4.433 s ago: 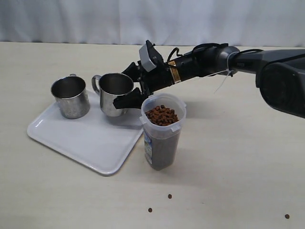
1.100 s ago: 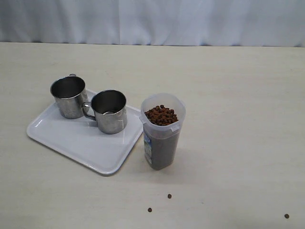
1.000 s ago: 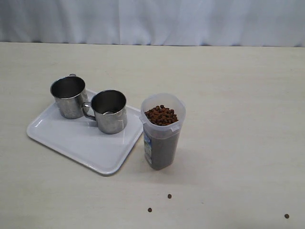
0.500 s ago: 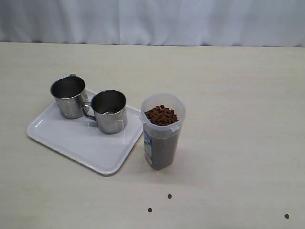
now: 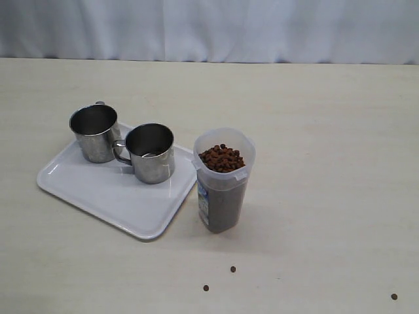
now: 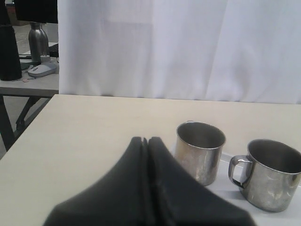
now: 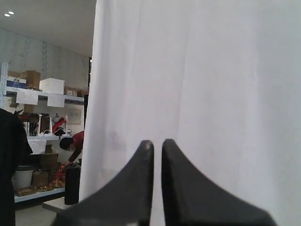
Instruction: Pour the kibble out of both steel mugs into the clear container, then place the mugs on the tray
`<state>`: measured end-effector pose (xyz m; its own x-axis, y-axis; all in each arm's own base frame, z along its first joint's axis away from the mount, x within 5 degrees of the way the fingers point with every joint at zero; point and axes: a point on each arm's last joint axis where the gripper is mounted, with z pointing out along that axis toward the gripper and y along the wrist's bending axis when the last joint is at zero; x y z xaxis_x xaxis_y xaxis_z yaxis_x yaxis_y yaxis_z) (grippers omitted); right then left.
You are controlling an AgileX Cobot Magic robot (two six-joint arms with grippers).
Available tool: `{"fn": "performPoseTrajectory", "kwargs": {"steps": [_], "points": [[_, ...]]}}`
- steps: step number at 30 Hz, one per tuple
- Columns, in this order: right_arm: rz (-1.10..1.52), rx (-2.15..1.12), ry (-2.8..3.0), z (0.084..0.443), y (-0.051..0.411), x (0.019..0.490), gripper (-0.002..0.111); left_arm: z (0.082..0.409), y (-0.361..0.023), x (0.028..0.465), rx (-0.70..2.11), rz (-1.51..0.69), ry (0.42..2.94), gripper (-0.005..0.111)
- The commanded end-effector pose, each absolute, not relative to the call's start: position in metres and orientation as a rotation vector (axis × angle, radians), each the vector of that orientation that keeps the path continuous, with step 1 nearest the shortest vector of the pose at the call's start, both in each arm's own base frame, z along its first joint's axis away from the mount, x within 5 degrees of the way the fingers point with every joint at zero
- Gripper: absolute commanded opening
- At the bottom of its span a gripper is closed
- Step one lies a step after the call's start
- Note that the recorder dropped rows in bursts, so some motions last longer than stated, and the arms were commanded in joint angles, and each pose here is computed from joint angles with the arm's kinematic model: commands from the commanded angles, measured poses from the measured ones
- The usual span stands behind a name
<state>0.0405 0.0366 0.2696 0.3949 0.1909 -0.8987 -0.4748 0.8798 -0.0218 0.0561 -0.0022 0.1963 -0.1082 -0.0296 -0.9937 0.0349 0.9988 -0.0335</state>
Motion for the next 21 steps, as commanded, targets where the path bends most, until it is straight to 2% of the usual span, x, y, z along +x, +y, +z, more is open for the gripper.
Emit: {"fn": "performPoseTrajectory", "kwargs": {"steps": [1,5,7,10,21], "points": [[0.374,-0.228,1.107,0.262,0.029,0.037,0.005,0.196,-0.002,0.056,0.003,-0.054,1.672,0.0],[0.352,0.109,1.318,0.228,0.006,0.053,0.005,0.196,-0.002,0.056,0.003,-0.054,1.673,0.0],[0.148,-0.076,1.498,0.212,0.008,0.056,0.005,0.196,-0.002,0.056,0.003,-0.054,1.673,0.0],[0.015,-0.231,1.618,0.2,0.009,0.056,0.005,0.197,-0.002,0.056,0.003,-0.054,1.665,0.0],[-0.03,-0.074,1.664,0.197,0.001,0.056,0.005,0.197,-0.002,0.056,0.003,-0.054,1.665,0.0]]}}
